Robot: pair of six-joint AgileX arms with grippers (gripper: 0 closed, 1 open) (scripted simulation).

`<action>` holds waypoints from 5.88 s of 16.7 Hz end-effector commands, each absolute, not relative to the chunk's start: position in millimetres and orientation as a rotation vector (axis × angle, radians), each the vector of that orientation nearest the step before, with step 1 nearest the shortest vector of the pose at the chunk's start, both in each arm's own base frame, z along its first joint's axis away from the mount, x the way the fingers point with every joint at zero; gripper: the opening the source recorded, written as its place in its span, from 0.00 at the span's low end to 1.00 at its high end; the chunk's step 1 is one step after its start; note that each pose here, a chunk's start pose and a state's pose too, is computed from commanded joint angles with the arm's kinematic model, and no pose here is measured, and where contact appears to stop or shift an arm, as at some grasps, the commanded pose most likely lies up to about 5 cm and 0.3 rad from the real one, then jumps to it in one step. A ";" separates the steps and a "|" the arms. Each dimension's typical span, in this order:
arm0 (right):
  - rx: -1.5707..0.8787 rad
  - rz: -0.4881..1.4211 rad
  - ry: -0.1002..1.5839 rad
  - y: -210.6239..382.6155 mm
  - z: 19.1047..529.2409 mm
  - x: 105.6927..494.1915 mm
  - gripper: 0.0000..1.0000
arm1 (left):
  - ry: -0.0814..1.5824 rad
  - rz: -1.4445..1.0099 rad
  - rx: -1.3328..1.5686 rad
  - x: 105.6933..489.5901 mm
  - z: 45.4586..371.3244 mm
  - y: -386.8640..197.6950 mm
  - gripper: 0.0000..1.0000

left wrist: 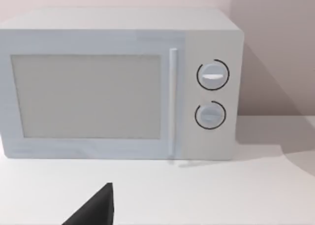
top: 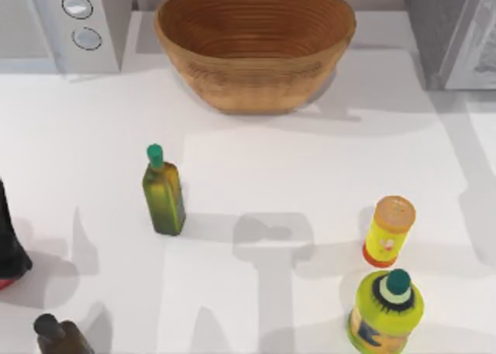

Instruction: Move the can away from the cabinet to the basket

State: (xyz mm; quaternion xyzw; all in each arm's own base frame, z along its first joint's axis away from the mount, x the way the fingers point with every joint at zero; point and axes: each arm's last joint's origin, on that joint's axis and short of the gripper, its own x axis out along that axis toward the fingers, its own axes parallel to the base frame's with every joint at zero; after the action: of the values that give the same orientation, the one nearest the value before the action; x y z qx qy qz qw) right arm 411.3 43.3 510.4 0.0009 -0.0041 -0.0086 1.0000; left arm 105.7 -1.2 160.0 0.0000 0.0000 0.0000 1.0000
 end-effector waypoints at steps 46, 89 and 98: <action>0.000 0.000 0.000 -1.2 160.0 105.7 0.00 | 0.000 0.000 0.000 105.7 160.0 -1.2 1.00; -0.007 0.002 0.014 320.1 223.3 419.0 0.00 | 0.000 0.000 0.000 105.7 160.0 -1.2 1.00; 0.000 0.005 0.005 321.1 221.9 429.9 0.15 | 0.000 0.000 0.000 105.7 160.0 -1.2 1.00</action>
State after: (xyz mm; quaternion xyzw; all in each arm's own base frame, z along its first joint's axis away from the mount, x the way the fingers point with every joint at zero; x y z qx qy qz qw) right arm 429.9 321.1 221.9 -0.0001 0.0023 0.0023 1.0000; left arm 105.7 -1.2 160.0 0.0000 0.0000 0.0000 1.0000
